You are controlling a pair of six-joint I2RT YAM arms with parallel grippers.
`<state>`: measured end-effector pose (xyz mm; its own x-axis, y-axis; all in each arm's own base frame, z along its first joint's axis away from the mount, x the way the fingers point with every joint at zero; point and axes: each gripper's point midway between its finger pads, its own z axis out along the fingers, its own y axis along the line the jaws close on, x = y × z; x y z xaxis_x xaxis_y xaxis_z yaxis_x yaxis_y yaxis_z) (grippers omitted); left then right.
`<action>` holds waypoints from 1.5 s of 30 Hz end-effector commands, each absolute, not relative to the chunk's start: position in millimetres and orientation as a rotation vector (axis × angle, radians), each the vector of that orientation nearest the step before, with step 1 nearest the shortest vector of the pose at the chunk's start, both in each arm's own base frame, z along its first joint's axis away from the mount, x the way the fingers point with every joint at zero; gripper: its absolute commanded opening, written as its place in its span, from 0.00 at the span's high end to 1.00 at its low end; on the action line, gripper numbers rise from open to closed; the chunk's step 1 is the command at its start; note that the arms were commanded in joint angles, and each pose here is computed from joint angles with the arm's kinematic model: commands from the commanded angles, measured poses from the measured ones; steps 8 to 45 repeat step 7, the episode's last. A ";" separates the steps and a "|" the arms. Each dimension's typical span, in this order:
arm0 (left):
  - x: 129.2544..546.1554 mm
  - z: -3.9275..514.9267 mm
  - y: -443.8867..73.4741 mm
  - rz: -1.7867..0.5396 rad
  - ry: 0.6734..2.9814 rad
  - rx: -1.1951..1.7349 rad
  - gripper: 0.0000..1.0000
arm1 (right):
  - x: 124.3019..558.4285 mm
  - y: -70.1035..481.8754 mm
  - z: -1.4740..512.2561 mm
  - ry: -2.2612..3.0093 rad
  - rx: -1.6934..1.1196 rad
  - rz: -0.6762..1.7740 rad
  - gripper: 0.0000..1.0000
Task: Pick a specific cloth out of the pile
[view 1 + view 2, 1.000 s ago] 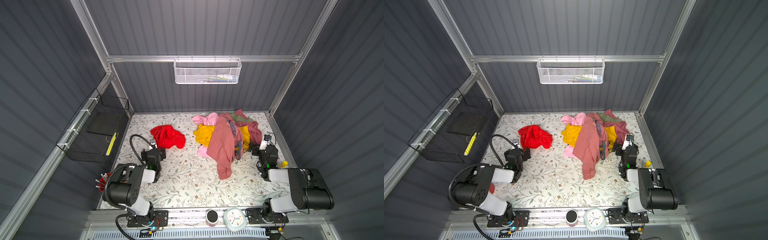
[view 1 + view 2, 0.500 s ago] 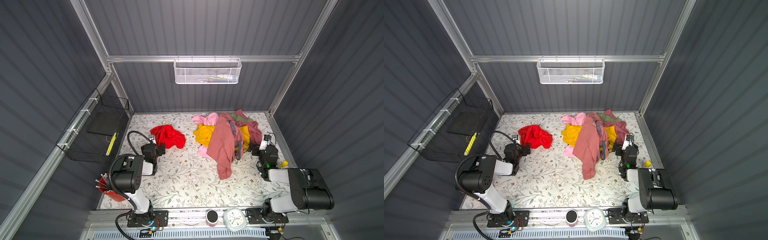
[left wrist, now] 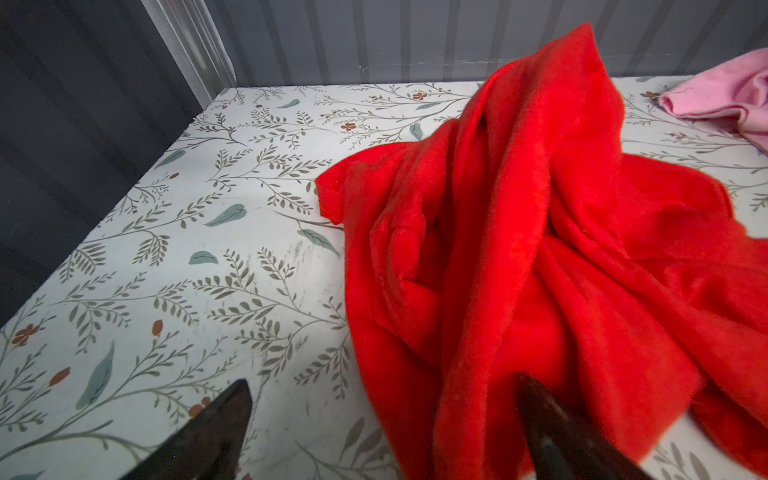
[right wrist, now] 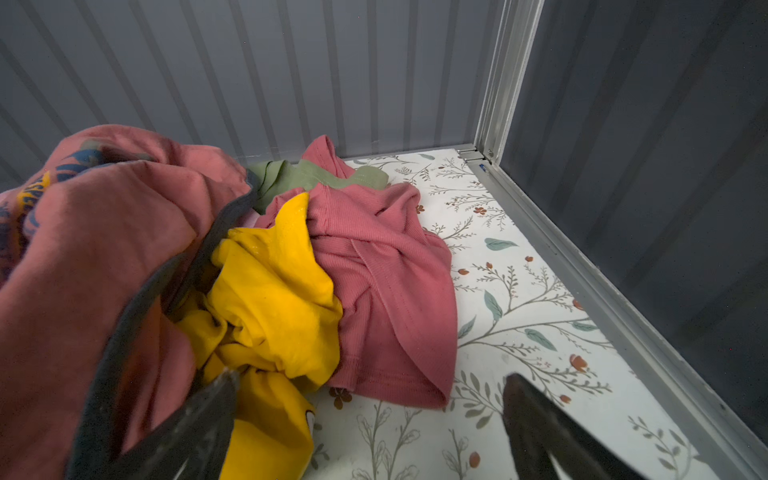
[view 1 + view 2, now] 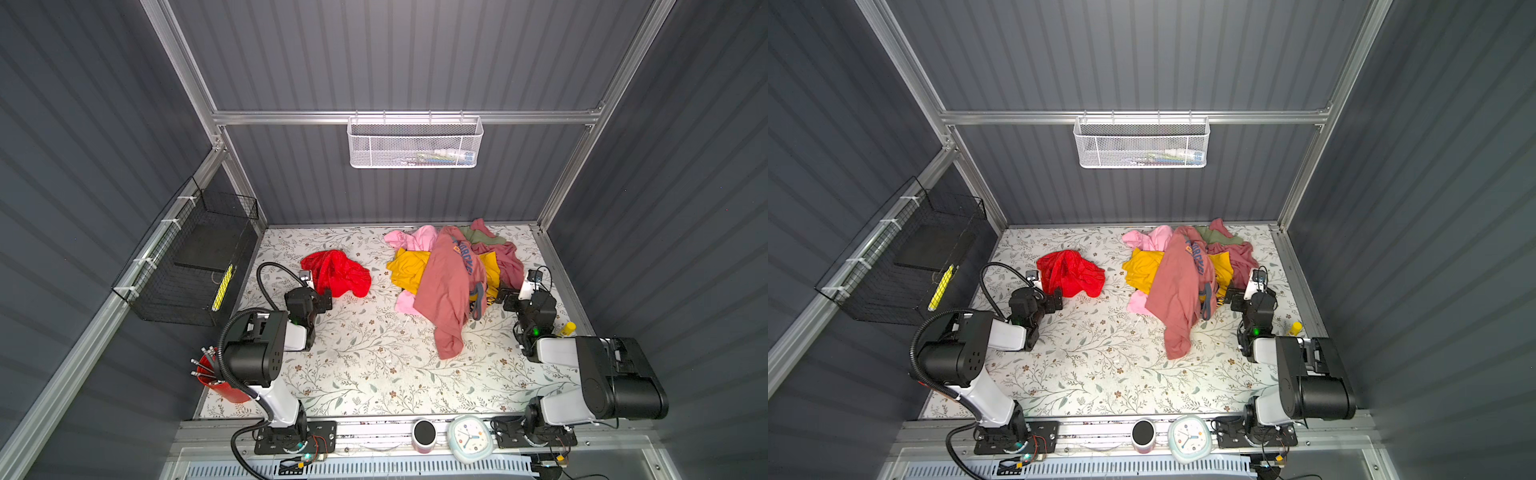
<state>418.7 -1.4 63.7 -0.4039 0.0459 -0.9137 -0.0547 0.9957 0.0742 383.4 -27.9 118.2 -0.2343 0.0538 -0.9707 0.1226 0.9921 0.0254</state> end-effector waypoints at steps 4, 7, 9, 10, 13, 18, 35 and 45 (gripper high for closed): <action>418.8 62.6 -6.1 0.082 1.988 0.004 0.00 | 385.2 -29.1 120.3 1.803 0.139 -0.056 0.01; 419.0 62.0 -7.2 0.075 1.992 0.010 0.00 | 385.2 -29.1 120.2 1.804 0.139 -0.056 0.01; 419.0 62.0 -7.2 0.075 1.992 0.010 0.00 | 385.2 -29.1 120.2 1.804 0.139 -0.056 0.01; 419.0 62.0 -7.2 0.075 1.992 0.010 0.00 | 385.2 -29.1 120.2 1.804 0.139 -0.056 0.01; 419.0 62.0 -7.2 0.075 1.992 0.010 0.00 | 385.2 -29.1 120.2 1.804 0.139 -0.056 0.01; 419.0 62.0 -7.2 0.075 1.992 0.010 0.00 | 385.2 -29.1 120.2 1.804 0.139 -0.056 0.01; 419.0 62.0 -7.2 0.075 1.992 0.010 0.00 | 385.2 -29.1 120.2 1.804 0.139 -0.056 0.01; 419.0 62.0 -7.2 0.075 1.992 0.010 0.00 | 385.2 -29.1 120.2 1.804 0.139 -0.056 0.01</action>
